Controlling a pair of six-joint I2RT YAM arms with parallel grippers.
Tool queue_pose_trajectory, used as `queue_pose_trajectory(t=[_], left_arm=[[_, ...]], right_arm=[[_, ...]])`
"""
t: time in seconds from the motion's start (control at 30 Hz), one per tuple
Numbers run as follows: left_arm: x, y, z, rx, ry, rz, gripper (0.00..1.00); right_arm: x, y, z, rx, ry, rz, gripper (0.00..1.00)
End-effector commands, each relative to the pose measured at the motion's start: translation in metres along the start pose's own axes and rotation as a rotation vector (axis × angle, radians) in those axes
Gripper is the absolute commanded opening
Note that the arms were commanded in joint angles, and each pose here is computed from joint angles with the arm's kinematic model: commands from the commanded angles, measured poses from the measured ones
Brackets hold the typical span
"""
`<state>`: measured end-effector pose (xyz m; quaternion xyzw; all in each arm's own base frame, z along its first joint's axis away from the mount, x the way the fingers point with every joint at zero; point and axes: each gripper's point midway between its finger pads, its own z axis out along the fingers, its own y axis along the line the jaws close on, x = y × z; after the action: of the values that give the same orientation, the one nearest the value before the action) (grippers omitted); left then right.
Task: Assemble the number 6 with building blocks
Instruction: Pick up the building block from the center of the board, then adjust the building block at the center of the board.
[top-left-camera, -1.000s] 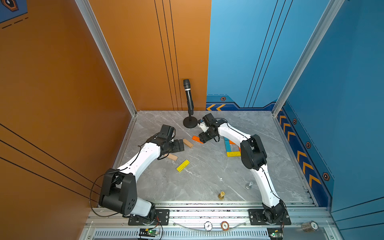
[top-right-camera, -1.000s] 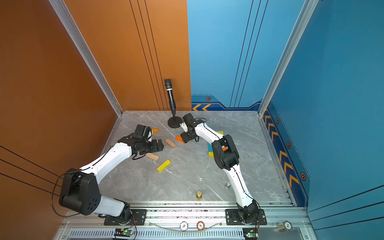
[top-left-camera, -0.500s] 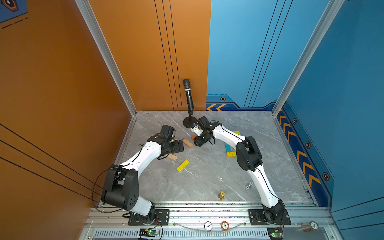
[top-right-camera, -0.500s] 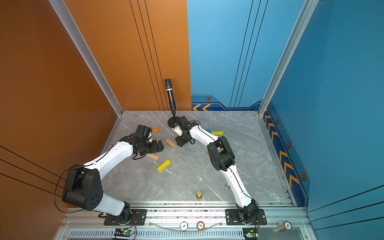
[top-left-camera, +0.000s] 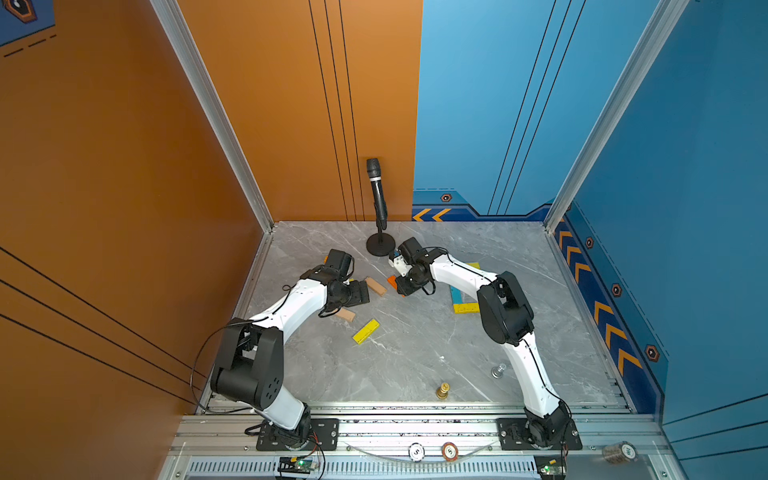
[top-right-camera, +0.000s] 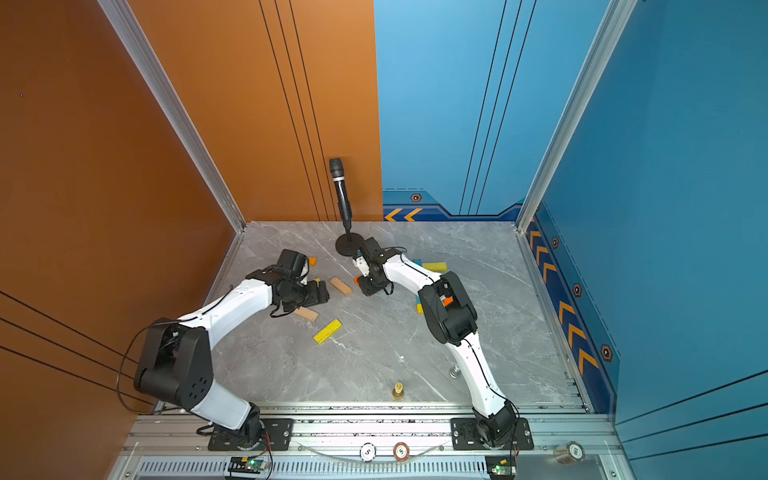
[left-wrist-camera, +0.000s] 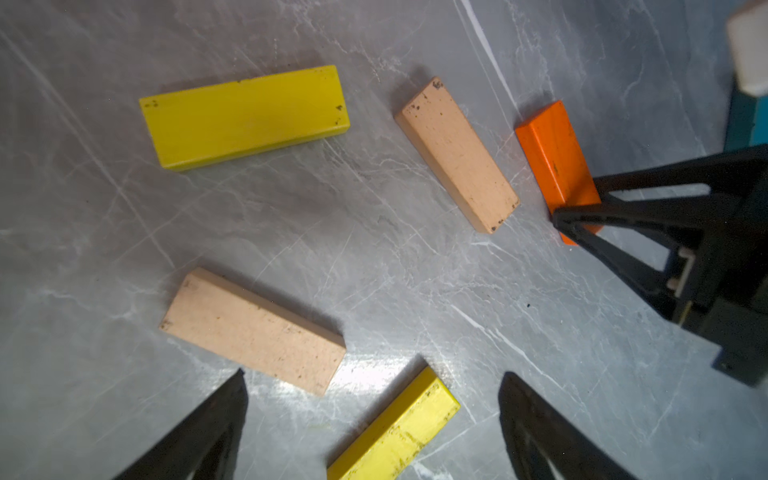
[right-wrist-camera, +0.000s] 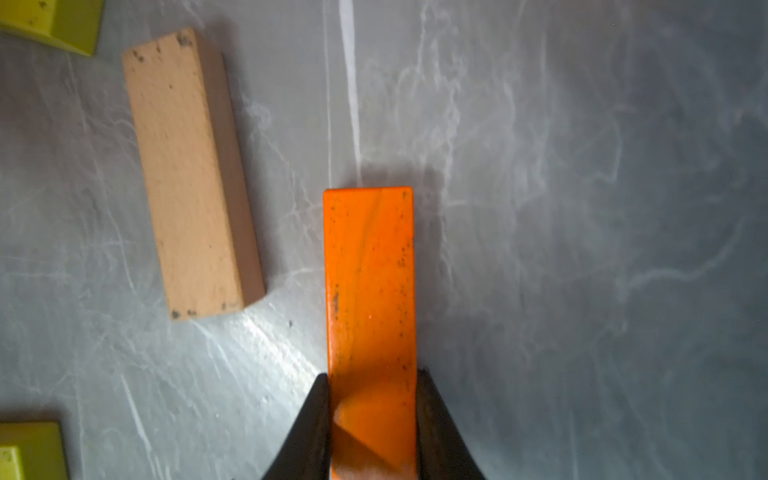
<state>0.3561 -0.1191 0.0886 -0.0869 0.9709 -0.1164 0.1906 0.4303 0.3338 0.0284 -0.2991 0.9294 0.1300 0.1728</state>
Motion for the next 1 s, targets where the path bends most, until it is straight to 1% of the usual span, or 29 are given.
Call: queue_pose_trajectory(t=[0.0,0.13,0.3,0.47,0.53,0.67,0.77,0.87,0.97], left_arm=[[-0.009,-0.015,0.005,-0.018,-0.015,0.013,0.94],[-0.018,-0.032,0.019,-0.038,-0.016,0.011,0.93],[-0.029,-0.044,0.041,-0.113,-0.024,-0.03,0.9],[-0.036,-0.047,0.068,-0.195,-0.027,-0.077,0.87],[-0.041,-0.05,0.077,-0.223,-0.034,-0.078,0.82],[-0.047,-0.053,0.092,-0.244,-0.033,-0.074,0.79],[-0.047,-0.053,0.103,-0.239,-0.001,-0.07,0.71],[-0.046,-0.057,0.109,-0.209,0.031,-0.025,0.6],[-0.041,-0.062,0.109,-0.156,0.074,0.052,0.47]], right_arm=[[0.014,-0.01,-0.011,0.036,-0.008,0.146,0.16],[0.016,-0.011,-0.037,0.05,-0.088,0.231,0.16],[0.016,-0.004,-0.071,0.054,-0.191,0.307,0.16],[0.017,0.004,-0.096,0.072,-0.275,0.345,0.16],[0.018,0.007,-0.104,0.071,-0.297,0.356,0.16],[0.023,0.006,-0.115,0.084,-0.315,0.355,0.16],[0.027,0.004,-0.123,0.094,-0.324,0.353,0.16],[0.027,0.003,-0.131,0.085,-0.329,0.349,0.17],[0.026,0.006,-0.133,0.061,-0.306,0.304,0.17]])
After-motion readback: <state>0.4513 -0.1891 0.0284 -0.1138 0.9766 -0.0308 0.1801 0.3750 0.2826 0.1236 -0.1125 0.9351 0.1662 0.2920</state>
